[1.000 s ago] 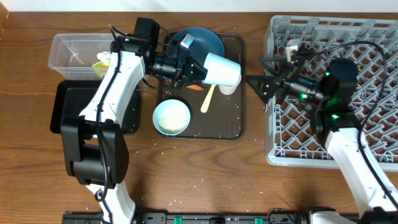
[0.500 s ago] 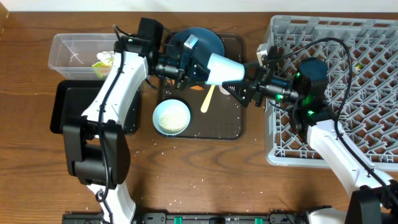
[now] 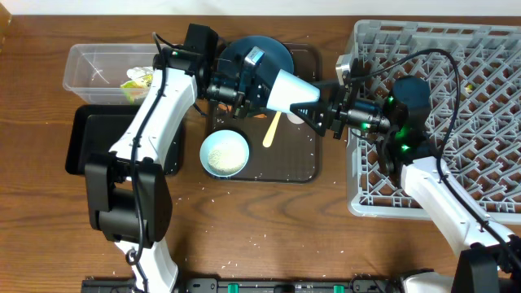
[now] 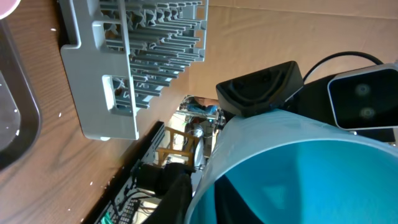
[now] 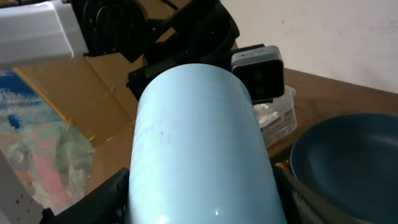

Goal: Sort waste into correct bins and load items into the dishwasher rack
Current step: 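Hand the light-blue cup from left gripper to right gripper, then place the light-blue cup upside down in the rack with right gripper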

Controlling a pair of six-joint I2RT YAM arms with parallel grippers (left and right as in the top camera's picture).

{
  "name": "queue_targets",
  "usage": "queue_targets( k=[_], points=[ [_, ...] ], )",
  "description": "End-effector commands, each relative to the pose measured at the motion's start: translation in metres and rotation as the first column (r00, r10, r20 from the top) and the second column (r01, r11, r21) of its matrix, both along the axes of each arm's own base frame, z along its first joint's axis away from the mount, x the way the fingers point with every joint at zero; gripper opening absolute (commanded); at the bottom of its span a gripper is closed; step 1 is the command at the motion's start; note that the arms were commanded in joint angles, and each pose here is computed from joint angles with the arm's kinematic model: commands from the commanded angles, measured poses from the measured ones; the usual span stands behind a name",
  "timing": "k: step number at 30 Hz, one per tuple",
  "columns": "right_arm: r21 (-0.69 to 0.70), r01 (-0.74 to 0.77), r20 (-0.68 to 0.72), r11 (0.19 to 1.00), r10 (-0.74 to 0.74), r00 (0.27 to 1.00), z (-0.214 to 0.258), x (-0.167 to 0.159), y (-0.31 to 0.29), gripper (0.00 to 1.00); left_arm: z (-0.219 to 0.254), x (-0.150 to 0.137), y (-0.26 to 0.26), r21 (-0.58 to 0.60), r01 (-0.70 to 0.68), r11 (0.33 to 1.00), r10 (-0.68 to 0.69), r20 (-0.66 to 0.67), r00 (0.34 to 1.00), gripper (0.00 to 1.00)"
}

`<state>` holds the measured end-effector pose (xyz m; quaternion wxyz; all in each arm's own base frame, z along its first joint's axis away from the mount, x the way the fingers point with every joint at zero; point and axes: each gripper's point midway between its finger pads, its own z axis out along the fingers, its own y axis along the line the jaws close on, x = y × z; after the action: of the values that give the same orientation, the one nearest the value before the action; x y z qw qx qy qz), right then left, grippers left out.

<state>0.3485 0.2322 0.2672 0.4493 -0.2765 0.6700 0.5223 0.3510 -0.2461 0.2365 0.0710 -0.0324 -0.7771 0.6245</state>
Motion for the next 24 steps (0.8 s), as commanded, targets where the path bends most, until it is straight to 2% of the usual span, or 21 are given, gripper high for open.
queue_targets(
  k=[1,2,5,7,11,18,22,24],
  points=[
    [0.004,0.013,0.007,1.000,-0.013,1.000,0.004,0.004,-0.003,0.40,0.020,-0.004,-0.003,-0.032,0.017,0.999,-0.015,0.060,0.998,0.17],
    [0.008,0.022,-0.001,1.000,-0.022,1.000,0.005,0.006,-0.006,0.40,0.020,-0.004,-0.003,-0.029,0.016,0.999,-0.014,0.063,0.998,0.23],
    [0.026,0.059,-0.043,0.998,-0.058,0.997,0.008,0.012,-0.019,0.36,0.016,-0.001,-0.001,-0.005,0.005,1.000,-0.004,0.072,0.997,0.30],
    [0.047,0.083,-0.087,0.995,-0.079,0.993,0.012,0.015,-0.032,0.38,0.015,0.001,0.002,-0.002,-0.004,1.000,0.004,0.074,0.997,0.34],
    [0.059,0.110,-0.120,0.992,-0.103,0.987,0.019,0.015,-0.061,0.38,0.016,0.011,0.013,-0.006,-0.036,0.999,0.037,0.092,0.995,0.35],
    [0.009,0.273,-0.253,0.962,-0.261,0.931,0.010,0.014,-0.117,0.37,0.014,0.032,0.046,0.005,-0.128,0.992,0.126,0.106,0.986,0.36],
    [-0.030,0.399,-0.278,0.917,-0.391,0.877,0.015,0.010,-0.143,0.37,-0.007,0.048,0.070,0.128,-0.215,0.968,0.198,0.133,0.971,0.36],
    [-0.091,0.484,-0.283,0.870,-0.489,0.825,0.012,0.008,-0.158,0.37,-0.019,0.055,0.081,0.202,-0.255,0.946,0.227,0.152,0.962,0.36]
  ],
)
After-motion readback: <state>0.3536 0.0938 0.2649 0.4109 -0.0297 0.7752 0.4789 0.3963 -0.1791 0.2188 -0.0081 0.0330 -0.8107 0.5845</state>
